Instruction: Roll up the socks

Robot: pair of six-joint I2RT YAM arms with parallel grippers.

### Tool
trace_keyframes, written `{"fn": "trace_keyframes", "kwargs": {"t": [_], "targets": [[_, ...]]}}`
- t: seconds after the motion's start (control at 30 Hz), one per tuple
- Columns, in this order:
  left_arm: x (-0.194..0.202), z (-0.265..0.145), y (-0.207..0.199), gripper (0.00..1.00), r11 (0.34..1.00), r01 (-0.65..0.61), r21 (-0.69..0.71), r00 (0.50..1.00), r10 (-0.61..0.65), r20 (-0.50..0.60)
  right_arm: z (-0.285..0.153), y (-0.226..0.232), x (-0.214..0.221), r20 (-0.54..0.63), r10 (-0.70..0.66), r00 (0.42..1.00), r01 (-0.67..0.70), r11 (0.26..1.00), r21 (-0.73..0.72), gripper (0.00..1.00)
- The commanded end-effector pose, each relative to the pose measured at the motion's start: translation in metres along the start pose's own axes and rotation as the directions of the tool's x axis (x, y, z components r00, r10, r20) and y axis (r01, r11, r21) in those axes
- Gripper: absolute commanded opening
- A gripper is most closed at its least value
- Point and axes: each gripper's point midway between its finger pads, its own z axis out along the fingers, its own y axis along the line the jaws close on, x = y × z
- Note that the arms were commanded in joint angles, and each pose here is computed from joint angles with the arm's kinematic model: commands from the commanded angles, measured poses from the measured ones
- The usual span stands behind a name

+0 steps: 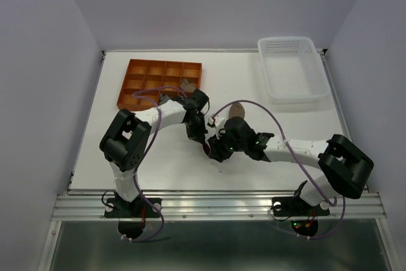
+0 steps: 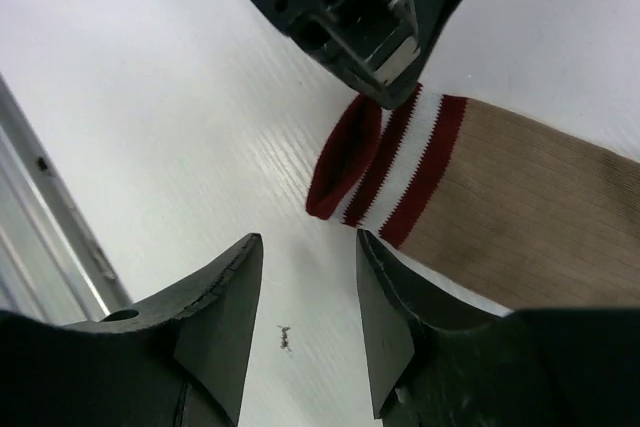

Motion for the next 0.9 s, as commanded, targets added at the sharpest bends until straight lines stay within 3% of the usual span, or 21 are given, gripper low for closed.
{"fn": "trace_keyframes", "kwargs": {"t": [0.0, 0.23, 0.53, 0.67, 0.7, 0.77, 0.87], "targets": [[0.007, -0.012, 0.005, 0.0, 0.997, 0.027, -0.068, 0.999, -0.03, -0.039, 0.005, -0.013, -0.011, 0.071, -0.103, 0.992, 0.092, 0.984, 0.15, 0.48], [0.007, -0.018, 0.005, 0.0, 0.996, 0.042, -0.081, 0.998, -0.045, -0.036, 0.022, -0.009, -0.006, 0.074, -0.18, 0.981, 0.155, 0.952, 0.265, 0.52], [0.009, -0.017, 0.004, 0.0, 0.996, 0.049, -0.075, 0.998, -0.052, -0.046, 0.035, 0.002, -0.009, 0.101, -0.195, 0.976, 0.16, 0.945, 0.285, 0.53], [0.009, -0.019, 0.004, 0.0, 0.996, 0.05, -0.072, 0.998, -0.053, -0.043, 0.036, -0.011, -0.014, 0.131, -0.141, 0.981, 0.085, 0.928, 0.363, 0.45], [0.009, -0.018, 0.004, 0.0, 0.997, 0.047, -0.069, 0.998, -0.05, -0.044, 0.037, -0.012, -0.015, 0.136, -0.13, 0.982, 0.071, 0.926, 0.371, 0.32], [0.011, -0.017, 0.003, 0.0, 0.997, 0.043, -0.066, 0.997, -0.047, -0.057, 0.039, -0.012, -0.015, 0.144, -0.104, 0.984, 0.043, 0.926, 0.374, 0.16], [0.01, -0.017, 0.003, 0.0, 0.997, 0.04, -0.06, 0.998, -0.043, -0.047, 0.039, -0.009, -0.014, 0.155, -0.071, 0.985, 0.011, 0.934, 0.358, 0.06]]}}
